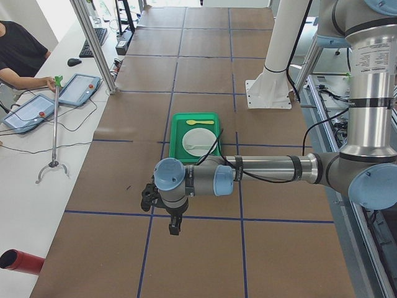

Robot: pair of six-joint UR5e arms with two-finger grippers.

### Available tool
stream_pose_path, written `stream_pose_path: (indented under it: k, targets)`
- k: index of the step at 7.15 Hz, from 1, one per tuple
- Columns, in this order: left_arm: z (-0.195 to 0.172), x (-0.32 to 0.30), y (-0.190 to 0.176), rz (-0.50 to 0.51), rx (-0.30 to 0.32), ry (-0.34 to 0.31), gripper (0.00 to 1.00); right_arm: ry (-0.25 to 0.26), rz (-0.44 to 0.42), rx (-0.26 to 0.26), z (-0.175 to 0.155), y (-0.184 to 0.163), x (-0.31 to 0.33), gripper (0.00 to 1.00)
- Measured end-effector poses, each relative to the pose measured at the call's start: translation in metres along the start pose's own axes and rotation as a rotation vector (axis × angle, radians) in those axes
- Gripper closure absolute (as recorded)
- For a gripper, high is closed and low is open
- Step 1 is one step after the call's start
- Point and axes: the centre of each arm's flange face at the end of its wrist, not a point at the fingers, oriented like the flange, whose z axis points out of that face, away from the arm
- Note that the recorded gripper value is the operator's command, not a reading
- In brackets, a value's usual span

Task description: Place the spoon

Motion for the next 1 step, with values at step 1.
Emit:
stream_pose_path:
  k: [1]
  targets:
    - [-0.0005,0.0005,-0.0008,0.003,0.001,-0.001,0.0,0.0,0.0,0.0,0.0,0.0,0.0,0.0]
